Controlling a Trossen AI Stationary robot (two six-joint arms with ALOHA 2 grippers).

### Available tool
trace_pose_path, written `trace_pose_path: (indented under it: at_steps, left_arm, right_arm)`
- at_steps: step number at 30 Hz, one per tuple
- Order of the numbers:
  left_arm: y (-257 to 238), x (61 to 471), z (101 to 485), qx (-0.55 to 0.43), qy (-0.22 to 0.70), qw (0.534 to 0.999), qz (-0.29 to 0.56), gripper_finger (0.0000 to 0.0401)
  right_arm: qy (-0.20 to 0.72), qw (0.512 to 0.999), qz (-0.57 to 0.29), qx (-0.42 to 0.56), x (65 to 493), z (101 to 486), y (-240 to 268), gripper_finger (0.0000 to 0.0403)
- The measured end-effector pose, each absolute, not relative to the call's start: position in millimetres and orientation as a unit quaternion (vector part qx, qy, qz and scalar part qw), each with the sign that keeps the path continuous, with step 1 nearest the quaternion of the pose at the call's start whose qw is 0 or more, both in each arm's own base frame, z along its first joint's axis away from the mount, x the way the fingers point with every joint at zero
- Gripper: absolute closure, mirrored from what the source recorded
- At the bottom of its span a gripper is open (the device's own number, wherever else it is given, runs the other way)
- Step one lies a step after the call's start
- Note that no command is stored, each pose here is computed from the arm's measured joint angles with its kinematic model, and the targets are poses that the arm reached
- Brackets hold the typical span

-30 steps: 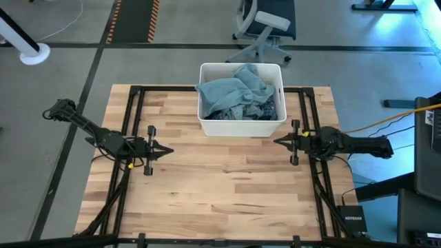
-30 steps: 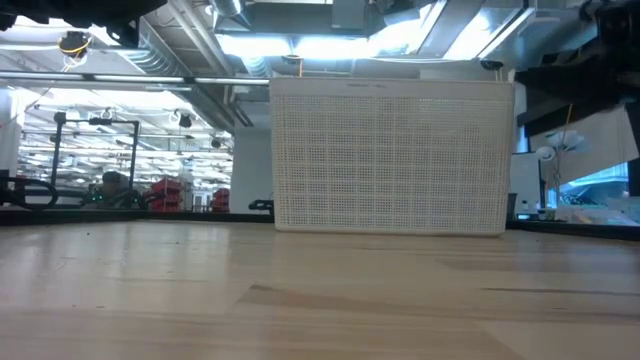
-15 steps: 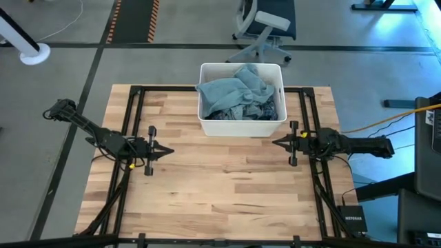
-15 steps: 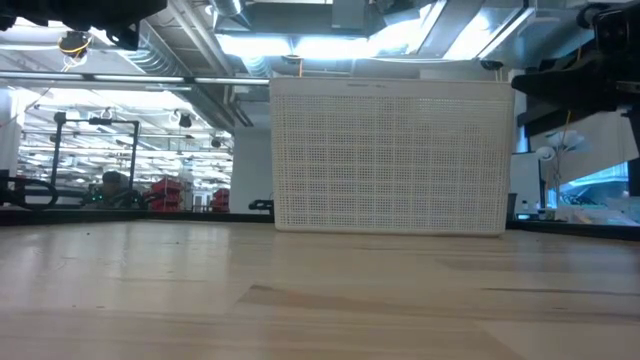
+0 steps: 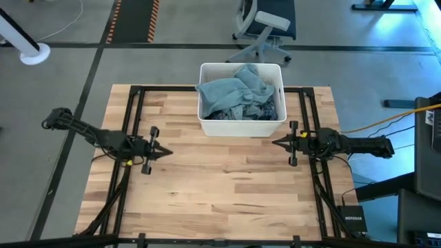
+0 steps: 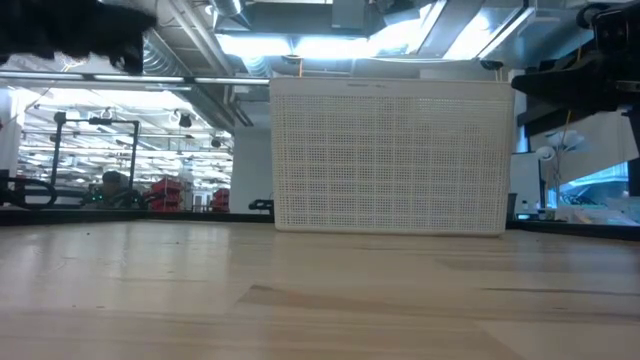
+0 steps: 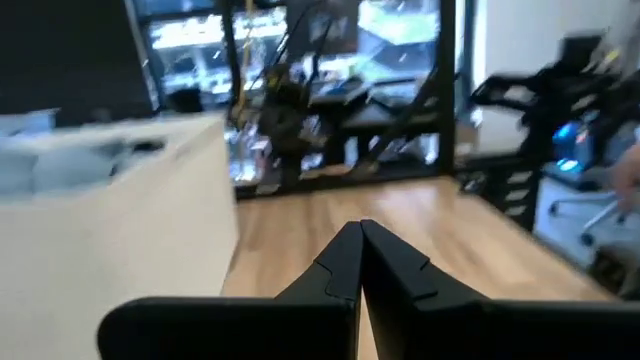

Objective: Sort clothes
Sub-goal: Return to Home Position

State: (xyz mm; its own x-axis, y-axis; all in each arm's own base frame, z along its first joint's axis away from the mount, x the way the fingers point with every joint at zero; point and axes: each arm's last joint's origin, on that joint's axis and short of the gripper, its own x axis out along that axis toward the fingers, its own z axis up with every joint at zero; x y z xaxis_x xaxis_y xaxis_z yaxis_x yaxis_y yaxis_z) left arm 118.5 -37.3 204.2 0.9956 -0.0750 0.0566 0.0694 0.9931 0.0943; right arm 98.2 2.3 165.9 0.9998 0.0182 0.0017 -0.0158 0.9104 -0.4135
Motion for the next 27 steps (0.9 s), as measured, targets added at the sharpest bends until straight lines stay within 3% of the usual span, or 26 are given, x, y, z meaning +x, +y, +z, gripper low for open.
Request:
trace_pose_path:
  at_steps: [12,27]
  left_arm:
    - [-5.8,110.4,175.0,0.012,-0.030,0.996,0.085,0.0400]
    - [5.8,97.0,172.0,0.002,-0.029,0.990,0.135,0.0400]
  right_arm:
    - [-0.003,0.977,0.009,-0.211,98.3,165.9,2.3,0.0386]
    - [-0.002,0.977,0.009,-0.211,98.3,165.7,2.3,0.0386]
